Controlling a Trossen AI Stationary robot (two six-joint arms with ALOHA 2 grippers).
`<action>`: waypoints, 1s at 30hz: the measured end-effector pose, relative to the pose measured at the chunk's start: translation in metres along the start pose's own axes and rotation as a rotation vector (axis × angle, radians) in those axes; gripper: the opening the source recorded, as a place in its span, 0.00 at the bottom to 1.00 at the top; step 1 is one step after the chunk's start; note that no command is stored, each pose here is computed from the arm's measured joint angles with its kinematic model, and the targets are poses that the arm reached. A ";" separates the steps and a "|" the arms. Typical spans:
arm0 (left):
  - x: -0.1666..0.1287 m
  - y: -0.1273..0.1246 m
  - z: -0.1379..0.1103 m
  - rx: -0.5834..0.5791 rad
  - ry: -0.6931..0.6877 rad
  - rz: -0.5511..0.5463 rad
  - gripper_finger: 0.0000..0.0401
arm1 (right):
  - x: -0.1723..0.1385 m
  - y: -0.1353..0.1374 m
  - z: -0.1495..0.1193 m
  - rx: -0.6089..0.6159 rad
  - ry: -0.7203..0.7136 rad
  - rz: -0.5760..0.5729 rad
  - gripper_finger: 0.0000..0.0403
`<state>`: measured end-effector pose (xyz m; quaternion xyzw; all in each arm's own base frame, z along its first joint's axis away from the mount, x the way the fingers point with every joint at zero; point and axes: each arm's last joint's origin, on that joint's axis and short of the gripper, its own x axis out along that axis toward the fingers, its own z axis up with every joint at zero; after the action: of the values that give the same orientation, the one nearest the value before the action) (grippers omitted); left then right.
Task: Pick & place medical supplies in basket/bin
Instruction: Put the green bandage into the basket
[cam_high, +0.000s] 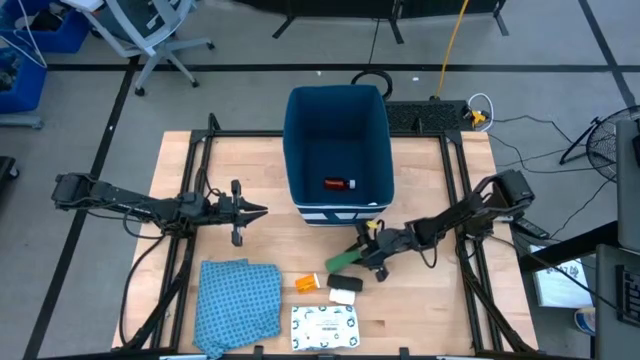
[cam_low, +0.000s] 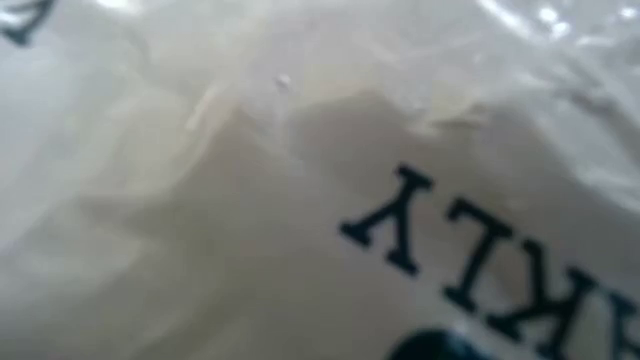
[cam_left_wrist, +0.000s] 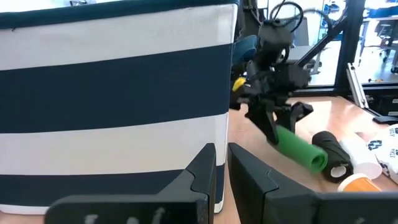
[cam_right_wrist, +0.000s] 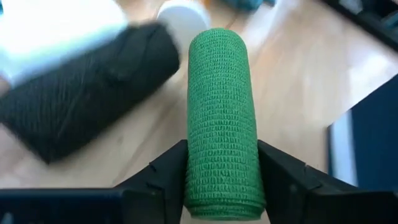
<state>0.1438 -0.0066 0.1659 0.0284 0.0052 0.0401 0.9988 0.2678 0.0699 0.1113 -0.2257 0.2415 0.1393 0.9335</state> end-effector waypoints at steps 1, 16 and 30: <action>0.000 0.000 0.000 0.000 0.000 0.000 0.12 | -0.003 -0.002 0.003 0.002 -0.011 -0.005 0.37; 0.000 0.000 -0.001 -0.012 0.006 -0.001 0.12 | -0.091 -0.011 0.059 -0.018 -0.234 0.099 0.22; 0.000 0.000 -0.001 -0.013 0.009 -0.001 0.12 | -0.145 0.003 0.007 0.101 -0.620 0.201 0.21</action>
<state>0.1438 -0.0066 0.1650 0.0218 0.0095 0.0400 0.9989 0.1466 0.0541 0.1898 -0.1011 -0.0264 0.2807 0.9541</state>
